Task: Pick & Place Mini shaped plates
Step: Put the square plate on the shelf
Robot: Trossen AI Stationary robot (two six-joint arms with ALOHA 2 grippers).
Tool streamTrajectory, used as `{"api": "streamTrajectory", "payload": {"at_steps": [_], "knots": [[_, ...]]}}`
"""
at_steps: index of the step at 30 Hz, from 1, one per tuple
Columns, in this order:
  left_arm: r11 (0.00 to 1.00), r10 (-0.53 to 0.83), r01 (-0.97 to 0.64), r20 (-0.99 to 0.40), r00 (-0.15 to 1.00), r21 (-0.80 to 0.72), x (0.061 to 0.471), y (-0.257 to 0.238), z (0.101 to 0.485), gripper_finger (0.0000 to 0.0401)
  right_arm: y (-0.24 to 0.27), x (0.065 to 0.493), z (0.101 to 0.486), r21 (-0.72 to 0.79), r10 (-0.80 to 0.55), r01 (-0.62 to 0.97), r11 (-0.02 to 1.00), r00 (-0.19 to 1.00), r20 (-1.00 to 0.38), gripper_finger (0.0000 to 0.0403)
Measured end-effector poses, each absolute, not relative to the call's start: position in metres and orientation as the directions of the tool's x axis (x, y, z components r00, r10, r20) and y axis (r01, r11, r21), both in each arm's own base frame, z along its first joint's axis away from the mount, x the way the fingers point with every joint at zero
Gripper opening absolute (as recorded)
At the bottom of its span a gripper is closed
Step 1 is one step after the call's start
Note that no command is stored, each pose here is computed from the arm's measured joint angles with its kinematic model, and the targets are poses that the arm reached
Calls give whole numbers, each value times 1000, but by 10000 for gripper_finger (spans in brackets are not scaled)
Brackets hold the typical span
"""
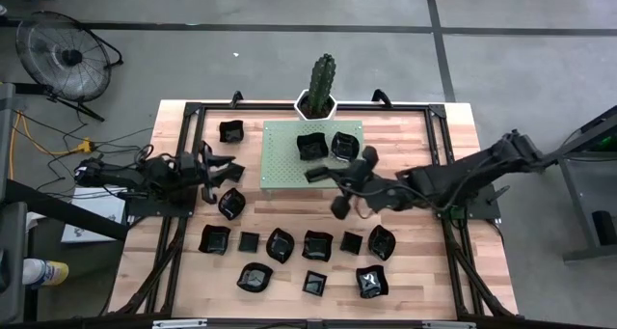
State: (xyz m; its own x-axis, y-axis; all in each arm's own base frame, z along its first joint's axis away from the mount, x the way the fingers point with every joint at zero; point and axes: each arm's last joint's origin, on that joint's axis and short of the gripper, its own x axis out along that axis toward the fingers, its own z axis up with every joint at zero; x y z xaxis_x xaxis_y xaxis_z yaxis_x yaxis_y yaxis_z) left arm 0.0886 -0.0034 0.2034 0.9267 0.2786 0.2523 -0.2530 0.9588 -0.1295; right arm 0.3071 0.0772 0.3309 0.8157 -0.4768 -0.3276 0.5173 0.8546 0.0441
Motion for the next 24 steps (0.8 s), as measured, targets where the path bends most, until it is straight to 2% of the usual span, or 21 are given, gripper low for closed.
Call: {"api": "streamTrajectory", "payload": {"at_steps": [4,7,17,20,24], "knots": [[949,309,-282,249,918,-138,88,-3,203,191,72,335,333,-51,-570,584,810,764,-302,0],[944,326,-298,248,912,-143,88,-2,204,207,68,355,332,-109,-632,630,769,721,-286,0],[925,378,-344,287,880,-164,87,-1,210,208,59,411,319,-251,-722,678,691,640,-263,0],[925,380,-351,324,867,-147,89,-1,215,208,59,422,319,-271,-731,679,682,632,-255,0],[925,379,-362,305,874,-113,97,-2,214,208,59,429,322,-281,-753,699,658,616,-233,0]]}}
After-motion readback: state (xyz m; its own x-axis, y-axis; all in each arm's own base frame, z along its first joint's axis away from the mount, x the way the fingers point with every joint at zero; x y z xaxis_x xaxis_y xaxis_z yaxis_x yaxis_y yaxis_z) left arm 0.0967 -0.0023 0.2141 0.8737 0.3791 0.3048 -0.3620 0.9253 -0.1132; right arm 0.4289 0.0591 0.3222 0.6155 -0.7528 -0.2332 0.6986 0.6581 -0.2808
